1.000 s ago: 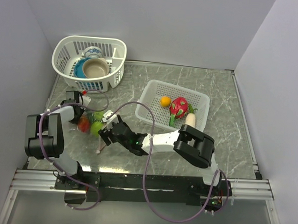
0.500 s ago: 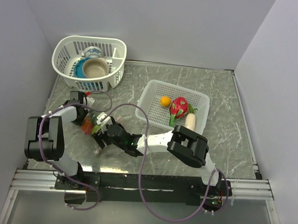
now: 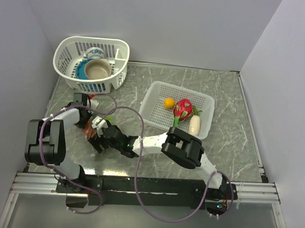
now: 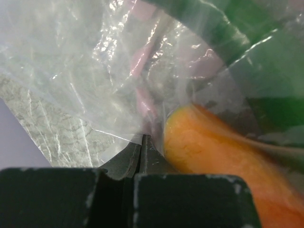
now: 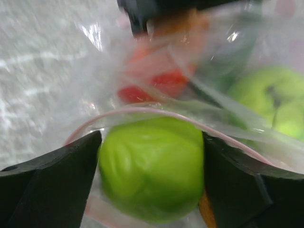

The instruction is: Open the zip-top bag and remove the fake food

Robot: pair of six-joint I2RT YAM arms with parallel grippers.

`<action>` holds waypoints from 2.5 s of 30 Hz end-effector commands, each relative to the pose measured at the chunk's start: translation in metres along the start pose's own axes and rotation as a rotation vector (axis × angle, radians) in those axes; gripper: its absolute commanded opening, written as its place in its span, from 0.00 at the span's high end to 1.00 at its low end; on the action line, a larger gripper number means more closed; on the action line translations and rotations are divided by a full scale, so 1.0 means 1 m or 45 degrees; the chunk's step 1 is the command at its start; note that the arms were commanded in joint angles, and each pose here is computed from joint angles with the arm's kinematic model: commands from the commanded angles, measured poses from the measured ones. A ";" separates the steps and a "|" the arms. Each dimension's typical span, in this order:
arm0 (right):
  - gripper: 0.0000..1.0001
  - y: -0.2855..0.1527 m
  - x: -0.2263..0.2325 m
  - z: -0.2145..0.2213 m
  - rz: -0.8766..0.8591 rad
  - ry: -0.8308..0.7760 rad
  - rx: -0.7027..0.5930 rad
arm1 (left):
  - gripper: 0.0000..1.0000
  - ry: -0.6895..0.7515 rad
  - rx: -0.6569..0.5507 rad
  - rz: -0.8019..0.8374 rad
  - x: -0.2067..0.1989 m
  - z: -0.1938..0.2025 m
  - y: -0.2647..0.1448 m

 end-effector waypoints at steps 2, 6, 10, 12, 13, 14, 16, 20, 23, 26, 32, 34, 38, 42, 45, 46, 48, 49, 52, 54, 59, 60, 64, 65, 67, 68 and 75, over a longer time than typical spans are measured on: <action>0.15 -0.021 -0.005 -0.002 0.005 0.036 -0.012 | 0.99 0.009 -0.055 -0.006 0.003 -0.009 -0.008; 0.22 -0.046 -0.012 -0.016 0.040 0.052 -0.093 | 0.99 0.011 -0.048 -0.042 0.006 -0.007 -0.005; 0.25 -0.100 -0.026 -0.042 0.082 0.111 -0.222 | 0.99 0.005 -0.039 -0.084 0.014 -0.006 -0.002; 0.25 -0.118 -0.032 -0.048 0.112 0.131 -0.246 | 0.99 -0.008 -0.018 -0.084 0.021 -0.008 -0.001; 0.24 -0.135 -0.039 -0.053 0.148 0.144 -0.269 | 0.99 -0.019 -0.031 -0.091 0.025 -0.014 -0.002; 0.24 -0.144 -0.042 -0.054 0.170 0.141 -0.280 | 0.99 -0.023 -0.031 -0.096 0.027 -0.016 -0.004; 0.24 -0.165 -0.057 -0.057 0.249 0.137 -0.314 | 0.99 -0.030 -0.023 -0.079 0.028 -0.019 -0.011; 0.22 -0.189 -0.107 -0.055 0.480 0.213 -0.292 | 0.99 -0.120 -0.114 0.113 0.023 -0.049 -0.055; 0.23 -0.212 -0.155 -0.046 0.687 0.315 -0.296 | 0.99 -0.140 -0.147 0.329 0.008 -0.060 -0.095; 0.24 -0.233 -0.199 -0.034 0.903 0.374 -0.290 | 0.99 -0.131 -0.194 0.506 -0.006 -0.069 -0.133; 0.19 -0.245 -0.238 -0.015 1.112 0.409 -0.188 | 0.99 -0.106 -0.207 0.624 -0.016 -0.072 -0.168; 0.16 -0.244 -0.242 -0.007 1.136 0.436 -0.155 | 0.99 -0.104 -0.191 0.640 -0.018 -0.067 -0.168; 0.00 -0.242 -0.245 0.004 1.163 0.458 -0.117 | 0.99 -0.092 -0.189 0.588 -0.016 -0.057 -0.165; 0.00 -0.242 -0.244 -0.001 1.135 0.440 -0.096 | 0.99 -0.105 -0.191 0.517 -0.012 -0.055 -0.155; 0.00 -0.245 -0.239 -0.009 1.103 0.419 -0.117 | 0.99 -0.123 -0.226 0.477 -0.008 -0.057 -0.157; 0.00 -0.245 -0.234 -0.012 1.076 0.397 -0.124 | 0.99 -0.125 -0.240 0.475 -0.008 -0.059 -0.158; 0.00 -0.247 -0.223 -0.023 1.005 0.372 -0.160 | 0.99 -0.126 -0.241 0.473 -0.008 -0.059 -0.157; 0.00 -0.244 -0.206 -0.029 0.936 0.328 -0.167 | 0.99 -0.126 -0.236 0.458 -0.009 -0.057 -0.149; 0.00 -0.235 -0.152 -0.042 0.700 0.169 -0.193 | 0.99 -0.109 -0.192 0.332 -0.006 -0.045 -0.114; 0.00 -0.224 -0.125 -0.034 0.583 0.086 -0.130 | 0.99 -0.091 -0.125 0.225 -0.005 -0.027 -0.085; 0.07 -0.201 -0.069 -0.009 0.352 0.092 -0.088 | 0.99 -0.060 -0.046 0.065 -0.003 -0.015 -0.029; 0.09 -0.199 -0.063 -0.003 0.342 0.099 -0.079 | 0.99 -0.063 -0.028 0.059 -0.004 -0.014 -0.024; 0.11 -0.186 -0.043 0.004 0.261 0.089 -0.072 | 0.99 -0.068 -0.002 0.055 -0.006 -0.016 -0.013; 0.11 -0.180 -0.040 0.005 0.247 0.086 -0.068 | 0.99 -0.068 -0.003 0.052 -0.006 -0.016 -0.013; 0.10 -0.173 -0.038 0.007 0.242 0.068 -0.062 | 0.99 -0.063 -0.006 0.049 -0.005 -0.017 -0.012; 0.10 -0.166 -0.037 0.007 0.243 0.058 -0.057 | 0.99 -0.060 -0.008 0.039 -0.004 -0.018 -0.013; 0.07 -0.134 -0.044 0.006 0.243 0.004 -0.045 | 0.99 -0.048 -0.019 0.030 -0.003 -0.018 -0.014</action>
Point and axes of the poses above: each gripper's point midway between its finger pads, its own y axis out along the fingers, its own x axis along the line the jaws close on, z = x × y, the point moved 5 cm from there along -y, back along the fingers, and after that the axes turned 12 degrees about -y, right-handed, at the moved point
